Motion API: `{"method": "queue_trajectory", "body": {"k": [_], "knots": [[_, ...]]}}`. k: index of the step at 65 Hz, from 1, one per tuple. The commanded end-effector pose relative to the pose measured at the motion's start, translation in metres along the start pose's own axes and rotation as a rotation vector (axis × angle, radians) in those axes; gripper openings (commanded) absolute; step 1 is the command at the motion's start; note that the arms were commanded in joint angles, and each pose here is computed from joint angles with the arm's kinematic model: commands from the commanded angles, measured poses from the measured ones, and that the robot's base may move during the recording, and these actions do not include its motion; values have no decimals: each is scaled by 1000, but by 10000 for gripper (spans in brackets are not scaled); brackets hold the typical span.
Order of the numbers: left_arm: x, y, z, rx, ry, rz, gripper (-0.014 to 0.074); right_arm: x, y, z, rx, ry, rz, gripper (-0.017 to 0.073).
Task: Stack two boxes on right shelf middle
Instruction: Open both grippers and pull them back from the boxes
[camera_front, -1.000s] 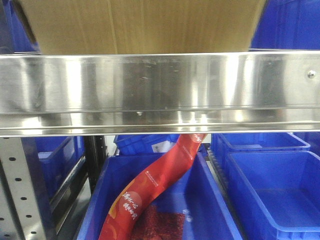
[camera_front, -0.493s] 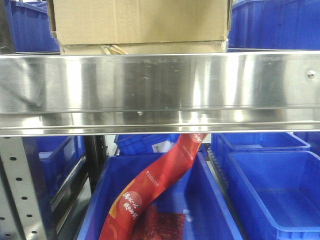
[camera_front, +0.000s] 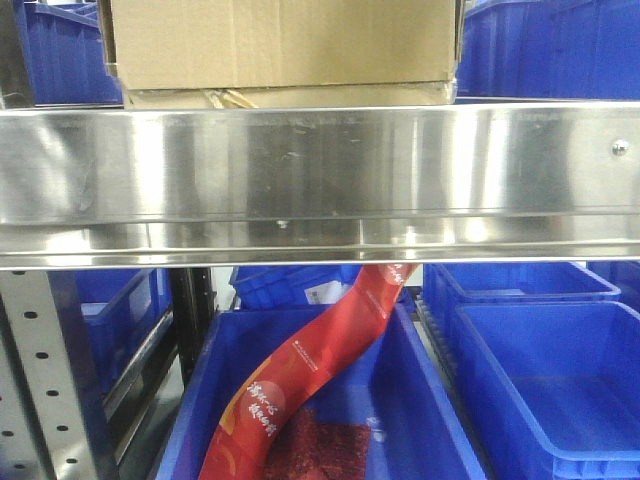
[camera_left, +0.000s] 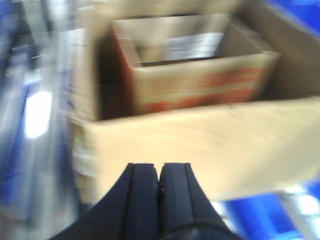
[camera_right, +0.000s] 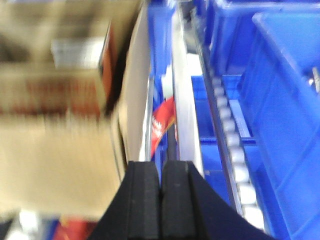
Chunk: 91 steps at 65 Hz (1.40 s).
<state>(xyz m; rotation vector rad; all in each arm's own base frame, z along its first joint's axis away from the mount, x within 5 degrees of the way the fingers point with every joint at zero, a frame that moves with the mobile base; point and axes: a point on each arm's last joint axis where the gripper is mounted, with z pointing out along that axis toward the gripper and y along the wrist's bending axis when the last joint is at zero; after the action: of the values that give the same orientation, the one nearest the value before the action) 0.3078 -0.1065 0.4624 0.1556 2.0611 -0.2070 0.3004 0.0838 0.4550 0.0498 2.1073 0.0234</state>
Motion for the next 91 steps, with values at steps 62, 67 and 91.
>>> {"method": "queue_trajectory", "body": {"k": [62,67,91], "knots": [[190,32,-122,171,-403,-62,-92,153,-53,-118,-327,-516,-5,-162],[189,32,-129,179,-445,-64,-92,153,-55,-123,-331,-537,-1,-162],[187,33,-134,185,-480,-66,-92,153,-56,-125,-333,-545,0,-162]]}}
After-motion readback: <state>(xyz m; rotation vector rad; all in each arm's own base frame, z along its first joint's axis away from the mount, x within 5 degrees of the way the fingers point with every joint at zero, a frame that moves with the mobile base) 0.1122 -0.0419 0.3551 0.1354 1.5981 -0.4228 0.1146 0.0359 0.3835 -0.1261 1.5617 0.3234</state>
